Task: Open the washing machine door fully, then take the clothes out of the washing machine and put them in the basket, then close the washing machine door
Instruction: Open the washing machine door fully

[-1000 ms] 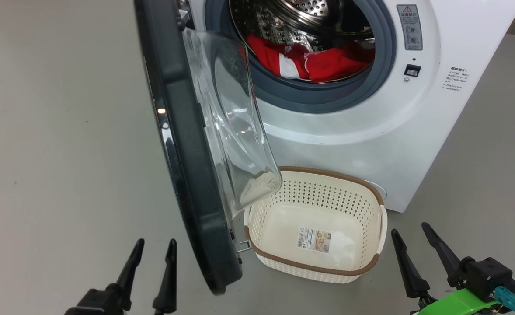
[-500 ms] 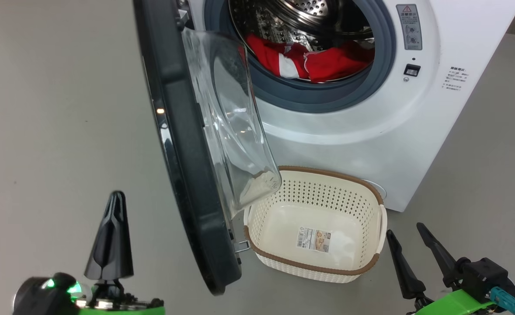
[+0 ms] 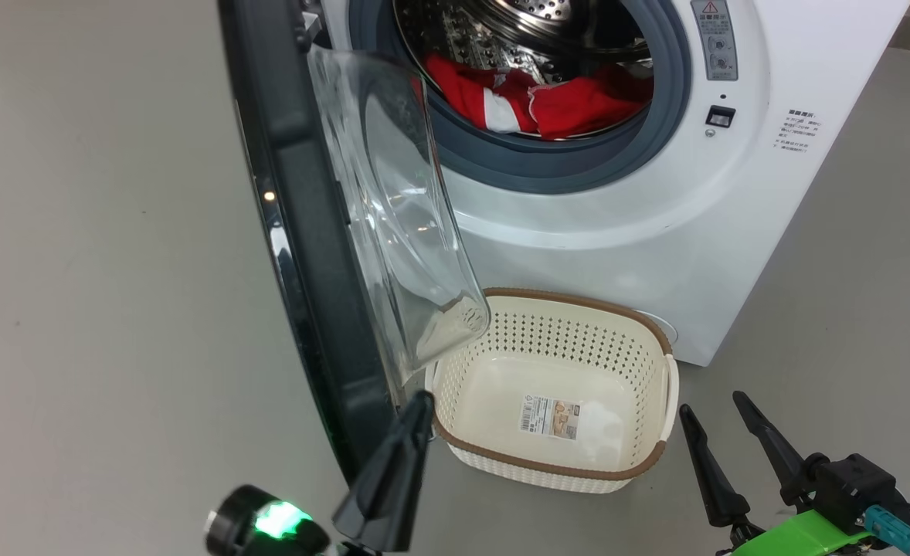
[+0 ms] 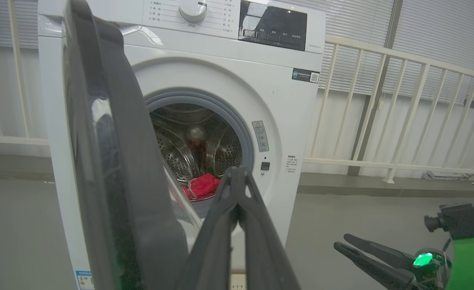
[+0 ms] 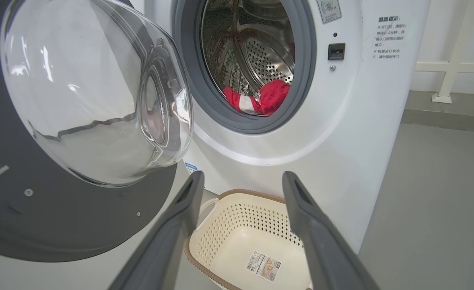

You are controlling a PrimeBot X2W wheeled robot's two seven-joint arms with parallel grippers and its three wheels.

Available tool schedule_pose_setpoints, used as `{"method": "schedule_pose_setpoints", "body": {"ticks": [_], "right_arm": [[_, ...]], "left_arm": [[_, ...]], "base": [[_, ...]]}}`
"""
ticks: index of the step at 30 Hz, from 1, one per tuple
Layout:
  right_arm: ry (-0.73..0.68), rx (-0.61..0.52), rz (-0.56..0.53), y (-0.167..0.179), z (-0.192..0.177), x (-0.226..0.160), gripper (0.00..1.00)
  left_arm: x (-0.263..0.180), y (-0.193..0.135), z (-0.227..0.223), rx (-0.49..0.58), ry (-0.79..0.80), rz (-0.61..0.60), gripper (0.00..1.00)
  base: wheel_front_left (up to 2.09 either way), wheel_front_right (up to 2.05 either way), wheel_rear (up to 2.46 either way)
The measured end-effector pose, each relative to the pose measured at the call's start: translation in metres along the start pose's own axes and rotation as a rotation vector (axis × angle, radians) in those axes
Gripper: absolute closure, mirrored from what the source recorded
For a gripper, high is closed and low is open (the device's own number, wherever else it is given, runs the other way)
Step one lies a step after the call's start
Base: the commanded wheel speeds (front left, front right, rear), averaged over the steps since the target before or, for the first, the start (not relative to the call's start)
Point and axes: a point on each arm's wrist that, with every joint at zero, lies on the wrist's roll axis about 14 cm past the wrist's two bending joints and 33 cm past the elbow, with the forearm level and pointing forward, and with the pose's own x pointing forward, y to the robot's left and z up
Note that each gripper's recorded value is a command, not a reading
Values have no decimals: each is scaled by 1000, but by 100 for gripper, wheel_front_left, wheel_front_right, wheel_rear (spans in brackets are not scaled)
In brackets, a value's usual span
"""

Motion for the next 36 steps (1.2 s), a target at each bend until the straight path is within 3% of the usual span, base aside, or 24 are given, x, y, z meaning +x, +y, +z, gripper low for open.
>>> {"method": "schedule_pose_setpoints", "body": {"ticks": [5,13,29,36], "right_arm": [[4,3,-6,-2,-2,0,0],[7,7,-11,-4,-3,0,0],[5,11,10,2,-2,4,0],[7,11,25,7,-3,7,0]], "left_arm": [[-9,-10,-39,-72,124,-22,100],[-27,5,-85,-99,275,56,100],[-35,42,-83,-84,273,198,100],[-46,85,-73,-37,249,336,100]], "base": [[0,0,0],[0,0,0],[0,0,0],[0,0,0]]}}
